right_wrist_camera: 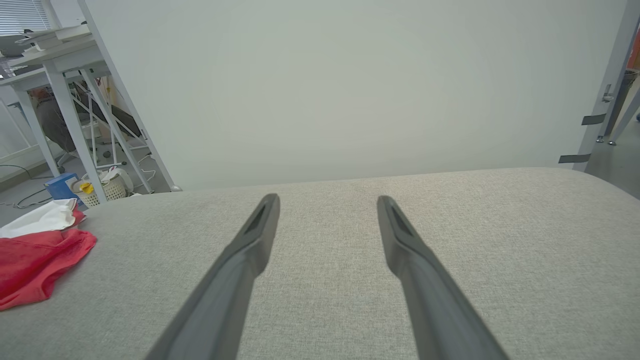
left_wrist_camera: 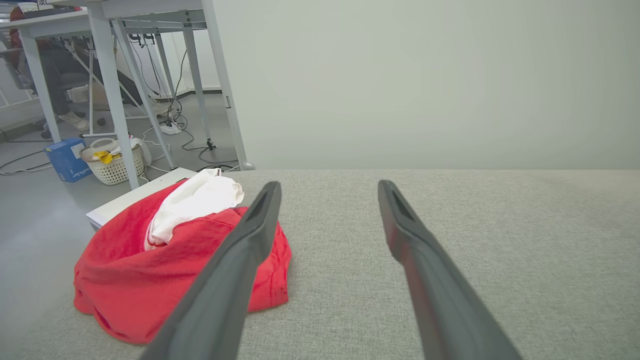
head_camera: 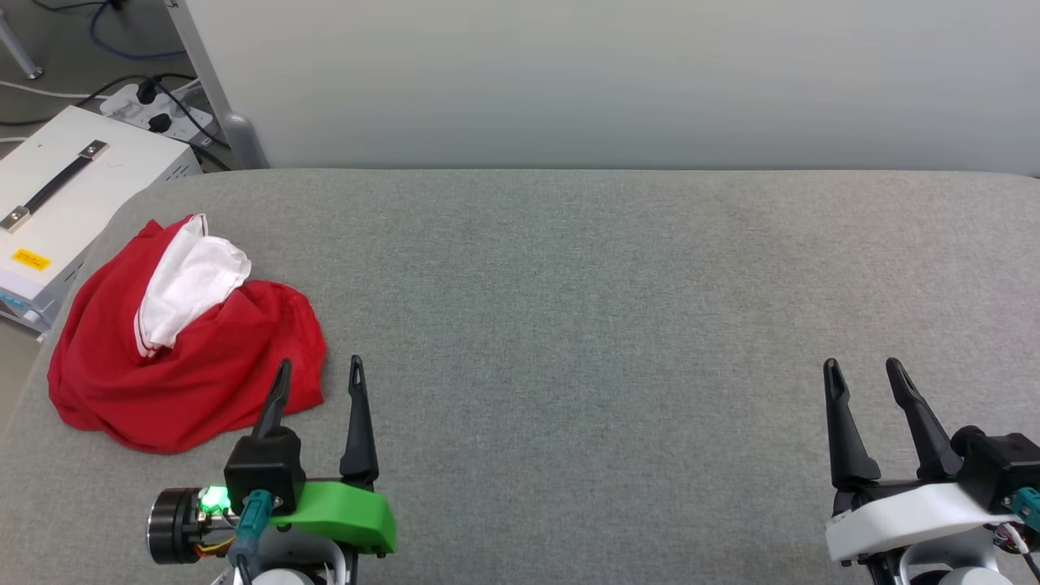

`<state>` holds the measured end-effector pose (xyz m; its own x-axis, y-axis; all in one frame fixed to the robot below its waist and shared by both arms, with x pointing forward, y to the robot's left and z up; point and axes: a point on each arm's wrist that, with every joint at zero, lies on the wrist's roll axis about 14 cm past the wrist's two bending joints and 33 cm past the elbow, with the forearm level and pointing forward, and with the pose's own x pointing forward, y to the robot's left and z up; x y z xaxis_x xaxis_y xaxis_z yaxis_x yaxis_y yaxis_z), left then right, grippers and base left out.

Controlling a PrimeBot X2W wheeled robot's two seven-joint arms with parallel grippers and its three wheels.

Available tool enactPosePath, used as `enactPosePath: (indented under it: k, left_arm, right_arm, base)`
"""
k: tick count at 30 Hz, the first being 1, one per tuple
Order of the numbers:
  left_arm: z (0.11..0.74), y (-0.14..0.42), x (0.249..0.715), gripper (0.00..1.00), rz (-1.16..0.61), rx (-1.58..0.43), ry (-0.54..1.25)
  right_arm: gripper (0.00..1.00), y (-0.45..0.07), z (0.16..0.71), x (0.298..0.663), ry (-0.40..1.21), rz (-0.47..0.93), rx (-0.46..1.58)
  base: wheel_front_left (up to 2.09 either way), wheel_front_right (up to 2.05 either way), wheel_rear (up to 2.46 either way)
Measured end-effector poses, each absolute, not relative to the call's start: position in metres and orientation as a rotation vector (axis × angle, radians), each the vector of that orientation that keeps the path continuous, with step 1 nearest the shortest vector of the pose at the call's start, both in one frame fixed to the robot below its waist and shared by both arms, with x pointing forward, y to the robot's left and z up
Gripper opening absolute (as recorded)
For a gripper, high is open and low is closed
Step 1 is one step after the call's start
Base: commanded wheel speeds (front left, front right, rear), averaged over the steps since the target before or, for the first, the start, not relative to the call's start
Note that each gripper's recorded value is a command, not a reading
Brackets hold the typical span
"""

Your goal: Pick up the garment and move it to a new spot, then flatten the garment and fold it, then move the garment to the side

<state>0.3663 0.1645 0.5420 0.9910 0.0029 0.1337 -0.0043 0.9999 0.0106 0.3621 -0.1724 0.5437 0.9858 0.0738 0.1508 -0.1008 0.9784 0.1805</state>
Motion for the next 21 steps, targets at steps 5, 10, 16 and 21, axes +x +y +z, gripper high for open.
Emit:
enactPosePath:
  k: [5, 10, 16, 21]
  left_arm:
    - [0.541, 0.165, 0.366, 1.00, 0.008, 0.010, -0.137]
    - [0.540, 0.167, 0.364, 1.00, 0.018, 0.010, -0.138]
    - [0.537, 0.176, 0.360, 1.00, 0.051, 0.007, -0.135]
    - [0.535, 0.189, 0.355, 1.00, 0.098, 0.006, -0.133]
  right_arm:
    - [1.00, -0.172, 0.544, 0.362, -0.153, 0.089, 0.201]
    - [1.00, -0.169, 0.545, 0.364, -0.158, 0.097, 0.213]
    - [1.00, -0.160, 0.544, 0.368, -0.162, 0.123, 0.234]
    - [1.00, -0.148, 0.544, 0.373, -0.163, 0.157, 0.243]
  base:
    - [0.00, 0.00, 0.00]
    - [0.00, 0.00, 0.00]
    - [0.00, 0.00, 0.00]
    - [0.00, 0.00, 0.00]
